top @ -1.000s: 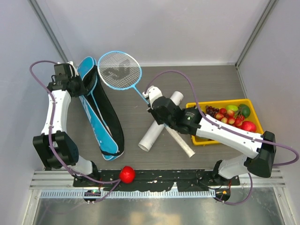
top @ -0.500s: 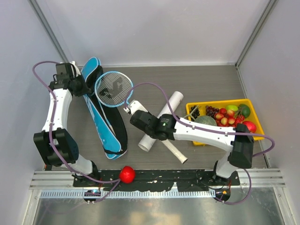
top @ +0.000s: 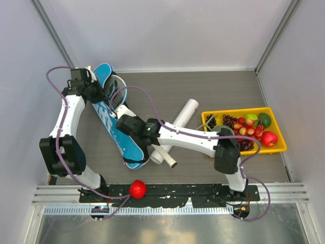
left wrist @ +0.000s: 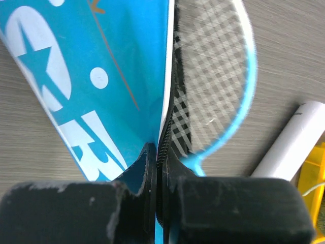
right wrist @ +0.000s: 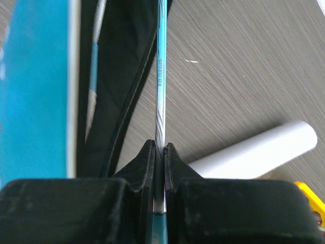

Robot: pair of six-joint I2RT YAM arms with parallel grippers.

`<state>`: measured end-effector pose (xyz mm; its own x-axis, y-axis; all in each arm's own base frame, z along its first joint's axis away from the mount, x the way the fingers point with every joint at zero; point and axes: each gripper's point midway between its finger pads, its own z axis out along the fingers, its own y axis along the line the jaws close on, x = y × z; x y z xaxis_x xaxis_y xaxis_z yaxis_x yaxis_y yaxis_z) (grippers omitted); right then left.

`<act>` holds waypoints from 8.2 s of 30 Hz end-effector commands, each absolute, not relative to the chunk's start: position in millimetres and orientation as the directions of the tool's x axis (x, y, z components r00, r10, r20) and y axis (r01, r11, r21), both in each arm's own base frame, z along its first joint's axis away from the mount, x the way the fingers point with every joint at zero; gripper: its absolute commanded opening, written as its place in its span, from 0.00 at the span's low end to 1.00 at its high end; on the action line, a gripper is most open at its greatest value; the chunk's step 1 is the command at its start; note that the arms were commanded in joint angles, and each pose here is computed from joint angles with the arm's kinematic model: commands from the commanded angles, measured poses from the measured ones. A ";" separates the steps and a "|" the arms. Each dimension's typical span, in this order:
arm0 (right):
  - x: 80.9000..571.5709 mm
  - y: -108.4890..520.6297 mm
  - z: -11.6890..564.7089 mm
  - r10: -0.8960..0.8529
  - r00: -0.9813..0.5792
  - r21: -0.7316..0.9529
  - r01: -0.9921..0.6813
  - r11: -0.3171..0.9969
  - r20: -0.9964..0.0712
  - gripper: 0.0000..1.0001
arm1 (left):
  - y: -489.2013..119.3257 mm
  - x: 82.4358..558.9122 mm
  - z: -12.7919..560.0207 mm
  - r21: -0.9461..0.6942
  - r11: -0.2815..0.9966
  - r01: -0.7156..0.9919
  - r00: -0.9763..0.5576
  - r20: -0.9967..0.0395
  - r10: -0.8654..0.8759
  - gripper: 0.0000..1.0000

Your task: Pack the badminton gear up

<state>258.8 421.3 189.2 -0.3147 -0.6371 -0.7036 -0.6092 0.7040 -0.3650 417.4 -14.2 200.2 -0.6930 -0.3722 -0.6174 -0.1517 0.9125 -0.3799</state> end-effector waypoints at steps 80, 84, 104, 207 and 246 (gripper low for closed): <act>339.7 492.3 72.0 -0.240 -0.720 0.475 -0.634 0.610 -0.651 0.75 | -24.5 427.3 233.0 -0.594 0.804 0.009 -0.704 -0.575 -0.417 0.00; 336.1 497.8 60.4 -0.231 -0.748 0.517 -0.615 0.595 -0.622 0.68 | -23.1 426.9 230.5 -0.595 0.804 0.002 -0.702 -0.574 -0.423 0.00; 344.8 491.9 230.4 0.083 -0.682 0.611 -0.586 0.532 -0.726 0.05 | -6.4 424.7 196.6 -0.592 0.802 -0.087 -0.677 -0.555 -0.483 0.23; 344.4 470.8 168.0 0.211 -0.830 0.850 -0.467 0.243 -0.516 0.05 | -131.3 317.0 220.8 -0.563 0.810 0.164 -0.635 -0.689 -0.350 0.00; 358.6 419.5 124.6 0.239 -0.820 0.830 -0.420 0.366 -0.520 0.05 | -74.5 293.0 123.3 -0.268 0.960 -0.083 -0.756 -0.610 -0.236 0.62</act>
